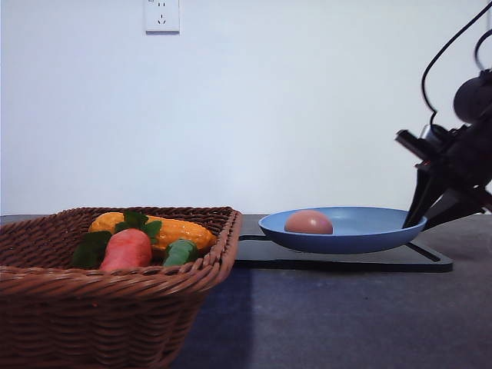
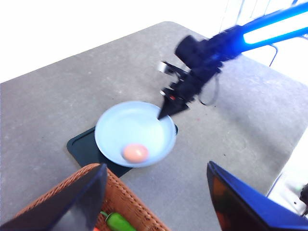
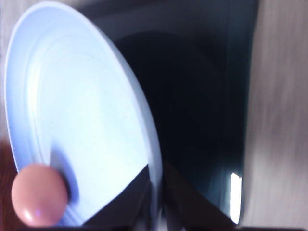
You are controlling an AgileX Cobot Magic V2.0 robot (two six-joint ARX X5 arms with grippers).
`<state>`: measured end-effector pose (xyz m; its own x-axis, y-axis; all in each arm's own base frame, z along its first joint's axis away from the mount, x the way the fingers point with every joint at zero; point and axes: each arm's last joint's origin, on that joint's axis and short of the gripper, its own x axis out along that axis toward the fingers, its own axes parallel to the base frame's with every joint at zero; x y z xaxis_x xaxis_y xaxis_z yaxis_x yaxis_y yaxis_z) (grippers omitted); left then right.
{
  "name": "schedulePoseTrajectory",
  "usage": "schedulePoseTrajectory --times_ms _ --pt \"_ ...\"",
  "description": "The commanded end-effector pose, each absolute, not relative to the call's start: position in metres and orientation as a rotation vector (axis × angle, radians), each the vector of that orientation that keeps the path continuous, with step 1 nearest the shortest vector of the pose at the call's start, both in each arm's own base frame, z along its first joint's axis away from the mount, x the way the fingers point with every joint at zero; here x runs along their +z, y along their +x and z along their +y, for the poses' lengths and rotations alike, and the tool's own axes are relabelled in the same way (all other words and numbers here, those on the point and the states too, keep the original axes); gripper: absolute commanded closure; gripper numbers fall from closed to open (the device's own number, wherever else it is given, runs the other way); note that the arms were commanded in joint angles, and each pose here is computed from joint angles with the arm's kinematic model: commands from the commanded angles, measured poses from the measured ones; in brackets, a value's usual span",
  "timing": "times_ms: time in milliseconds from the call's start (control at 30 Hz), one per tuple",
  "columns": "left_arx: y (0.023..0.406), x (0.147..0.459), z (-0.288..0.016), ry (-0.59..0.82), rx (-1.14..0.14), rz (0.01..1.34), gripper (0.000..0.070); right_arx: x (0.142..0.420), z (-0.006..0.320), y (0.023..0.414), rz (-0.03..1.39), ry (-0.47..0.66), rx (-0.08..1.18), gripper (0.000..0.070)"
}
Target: Transfer egg from basket to plate and serve
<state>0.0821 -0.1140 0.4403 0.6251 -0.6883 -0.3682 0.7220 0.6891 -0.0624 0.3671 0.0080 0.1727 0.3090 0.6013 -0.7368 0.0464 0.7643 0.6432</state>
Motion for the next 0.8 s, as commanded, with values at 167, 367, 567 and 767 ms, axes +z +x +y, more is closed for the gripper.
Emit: schedulePoseTrajectory --times_ms 167,367,567,767 --pt "0.081 0.442 -0.114 0.102 -0.810 0.396 0.0274 0.158 0.009 0.393 1.245 0.646 0.391 0.0700" --pt "0.082 0.442 -0.115 0.104 -0.809 0.403 0.0274 0.157 0.007 0.394 1.241 0.611 0.346 0.0505" --pt "0.084 0.441 -0.118 0.109 -0.807 0.408 0.0274 0.161 0.006 0.396 1.227 0.608 0.350 0.0442" --pt "0.092 0.436 -0.127 0.165 -0.733 0.410 0.0280 0.188 -0.004 0.393 1.183 0.616 0.338 0.0443"
